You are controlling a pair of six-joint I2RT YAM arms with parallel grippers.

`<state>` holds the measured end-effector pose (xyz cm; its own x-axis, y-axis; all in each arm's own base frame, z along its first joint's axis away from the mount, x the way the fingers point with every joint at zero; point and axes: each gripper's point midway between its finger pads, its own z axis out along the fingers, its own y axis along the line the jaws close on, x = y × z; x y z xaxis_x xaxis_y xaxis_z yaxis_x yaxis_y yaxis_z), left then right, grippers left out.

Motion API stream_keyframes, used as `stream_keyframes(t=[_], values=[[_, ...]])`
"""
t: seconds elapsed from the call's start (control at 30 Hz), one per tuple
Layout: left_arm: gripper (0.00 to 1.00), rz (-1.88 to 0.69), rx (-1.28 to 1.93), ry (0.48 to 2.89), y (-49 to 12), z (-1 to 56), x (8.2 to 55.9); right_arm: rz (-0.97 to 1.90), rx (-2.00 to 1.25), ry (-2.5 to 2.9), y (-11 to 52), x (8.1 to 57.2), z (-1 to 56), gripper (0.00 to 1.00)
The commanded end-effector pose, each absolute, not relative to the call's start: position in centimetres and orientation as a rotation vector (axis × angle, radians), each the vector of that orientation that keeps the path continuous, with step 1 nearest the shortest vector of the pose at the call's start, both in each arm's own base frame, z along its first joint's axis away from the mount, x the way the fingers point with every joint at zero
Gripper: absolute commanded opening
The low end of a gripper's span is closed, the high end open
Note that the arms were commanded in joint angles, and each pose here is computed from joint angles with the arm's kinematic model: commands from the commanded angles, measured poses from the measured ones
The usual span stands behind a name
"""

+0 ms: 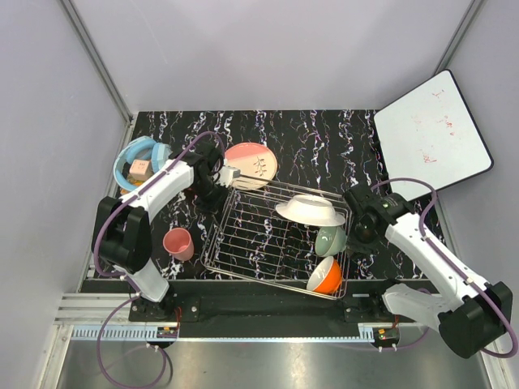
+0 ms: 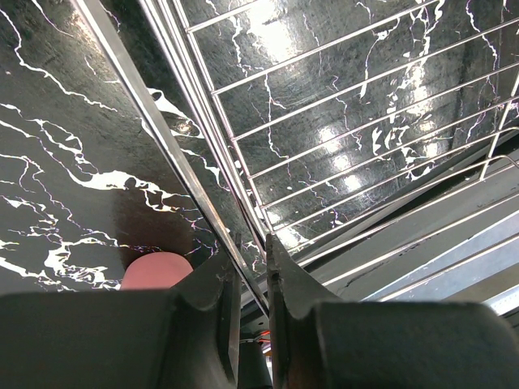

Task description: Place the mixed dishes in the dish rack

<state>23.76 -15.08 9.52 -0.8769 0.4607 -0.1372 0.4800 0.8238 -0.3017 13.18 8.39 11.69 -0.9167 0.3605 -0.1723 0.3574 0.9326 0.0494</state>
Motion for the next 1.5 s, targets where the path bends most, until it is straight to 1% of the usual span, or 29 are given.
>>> stream_keyframes(t=[0.0,0.03,0.43,0.6,0.73,0.77,0.8,0.83,0.9,0.93,1.0,1.03,1.1,1.13,1.27,1.37,1.47], values=[[0.00,-0.512,0.948,2.860,-15.0,8.4,24.3,0.099,0.553,2.922,9.4,13.1,10.8,0.07],[0.00,-0.517,0.946,2.863,-15.0,8.4,24.2,0.101,0.555,2.922,9.4,13.1,10.7,0.00],[0.00,-0.545,0.928,2.847,-15.4,9.0,24.3,0.125,0.511,2.795,10.2,17.2,14.7,0.00],[0.00,-0.576,0.914,2.837,-15.8,9.4,24.2,0.104,0.497,2.789,10.4,18.6,14.6,0.00],[0.00,-0.555,0.915,2.834,-15.7,9.5,24.5,0.108,0.507,2.809,10.4,18.4,14.0,0.00],[0.00,-0.545,0.921,2.839,-15.5,9.2,24.4,0.100,0.506,2.798,10.1,18.3,14.3,0.10],[0.00,-0.543,0.926,2.842,-15.4,9.1,24.4,0.092,0.511,2.790,9.8,18.1,14.3,0.25],[0.00,-0.542,0.926,2.841,-15.4,8.9,24.4,0.085,0.512,2.776,9.6,18.1,14.6,0.42],[0.00,-0.534,0.928,2.855,-15.2,8.3,24.3,0.063,0.511,2.768,9.0,17.6,15.0,0.46],[0.00,-0.531,0.928,2.857,-15.1,8.0,24.4,0.059,0.512,2.770,8.9,17.5,15.2,0.52],[0.00,-0.521,0.917,2.867,-14.7,7.6,24.5,0.048,0.506,2.781,8.6,17.0,15.3,0.55],[0.00,-0.516,0.912,2.873,-14.6,7.3,24.6,0.042,0.502,2.781,8.5,16.8,15.4,0.55],[0.00,-0.515,0.903,2.878,-14.3,7.0,24.7,0.036,0.498,2.785,8.4,16.6,15.3,0.51],[0.00,-0.499,0.905,2.885,-14.0,6.7,24.8,0.028,0.500,2.801,8.3,16.3,14.9,0.45],[0.00,-0.481,0.904,2.891,-13.5,6.3,24.7,0.062,0.531,2.858,8.9,15.3,13.2,0.32],[0.00,-0.478,0.895,2.892,-13.2,6.1,24.8,0.090,0.564,2.887,9.3,14.5,11.8,0.29],[0.00,-0.473,0.895,2.899,-13.0,5.9,24.8,0.121,0.577,2.924,9.7,13.8,10.9,0.29]])
